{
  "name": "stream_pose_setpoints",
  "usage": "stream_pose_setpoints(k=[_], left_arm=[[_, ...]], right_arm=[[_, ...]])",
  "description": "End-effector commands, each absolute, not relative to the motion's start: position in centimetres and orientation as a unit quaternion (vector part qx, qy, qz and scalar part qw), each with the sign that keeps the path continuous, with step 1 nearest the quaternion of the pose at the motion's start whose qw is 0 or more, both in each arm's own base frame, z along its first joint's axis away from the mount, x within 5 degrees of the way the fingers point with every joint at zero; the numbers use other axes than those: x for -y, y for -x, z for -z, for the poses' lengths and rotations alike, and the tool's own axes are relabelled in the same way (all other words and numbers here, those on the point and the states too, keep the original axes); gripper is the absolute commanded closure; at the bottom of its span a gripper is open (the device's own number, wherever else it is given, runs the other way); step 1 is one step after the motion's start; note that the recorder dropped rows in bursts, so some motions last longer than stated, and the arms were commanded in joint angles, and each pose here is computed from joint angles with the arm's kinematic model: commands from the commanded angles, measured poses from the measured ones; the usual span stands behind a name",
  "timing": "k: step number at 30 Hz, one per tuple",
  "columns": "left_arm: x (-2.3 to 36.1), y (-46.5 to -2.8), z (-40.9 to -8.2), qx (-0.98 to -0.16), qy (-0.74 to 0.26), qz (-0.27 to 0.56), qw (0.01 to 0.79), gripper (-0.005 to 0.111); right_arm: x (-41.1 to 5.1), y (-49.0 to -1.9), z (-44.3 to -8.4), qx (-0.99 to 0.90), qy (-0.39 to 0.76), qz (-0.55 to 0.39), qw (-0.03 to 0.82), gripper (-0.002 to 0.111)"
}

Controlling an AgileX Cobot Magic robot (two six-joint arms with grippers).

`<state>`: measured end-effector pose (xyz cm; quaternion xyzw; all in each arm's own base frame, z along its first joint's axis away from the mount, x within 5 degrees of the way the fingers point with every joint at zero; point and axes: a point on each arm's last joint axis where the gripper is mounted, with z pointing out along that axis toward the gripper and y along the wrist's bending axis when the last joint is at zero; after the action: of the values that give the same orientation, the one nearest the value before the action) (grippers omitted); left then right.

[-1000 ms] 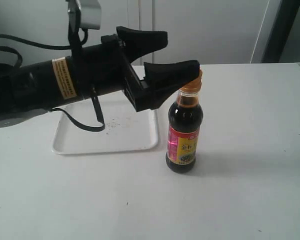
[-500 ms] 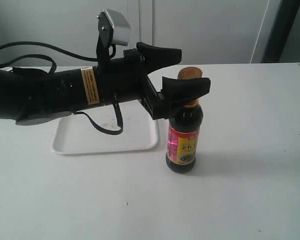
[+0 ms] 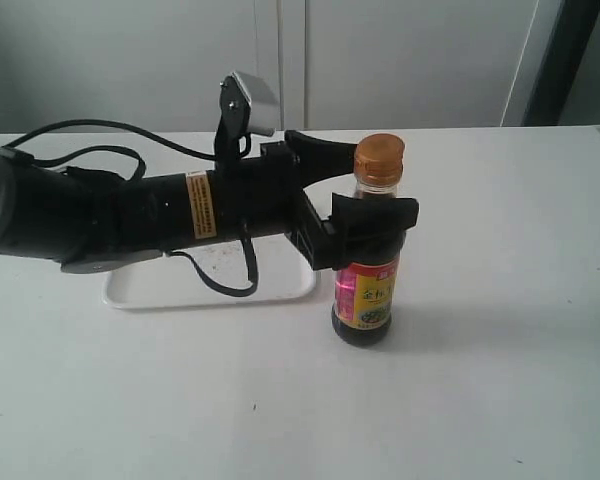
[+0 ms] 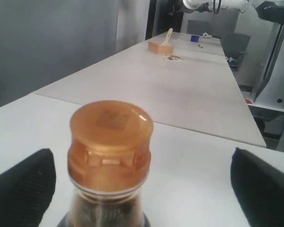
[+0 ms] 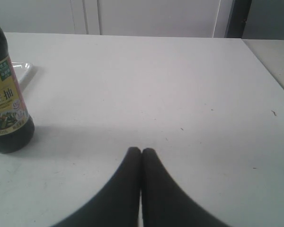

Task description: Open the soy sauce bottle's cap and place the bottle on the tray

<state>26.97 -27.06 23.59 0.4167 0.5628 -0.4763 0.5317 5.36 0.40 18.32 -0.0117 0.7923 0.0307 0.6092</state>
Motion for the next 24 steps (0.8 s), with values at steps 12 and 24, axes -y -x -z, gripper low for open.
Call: stream_pose_setpoints(k=[12, 24], left_arm=[[28.4, -26.9, -21.3, -0.565, -0.419, 0.479, 0.526, 0.002], [29.9, -26.7, -18.3, -0.582, -0.432, 0.442, 0.528, 0.002]], right_arm=[[-0.4, -5.3, -18.2, -0.791, 0.012, -0.029, 0.611, 0.108], [-0.4, -5.3, -18.2, -0.791, 0.012, -0.029, 0.611, 0.108]])
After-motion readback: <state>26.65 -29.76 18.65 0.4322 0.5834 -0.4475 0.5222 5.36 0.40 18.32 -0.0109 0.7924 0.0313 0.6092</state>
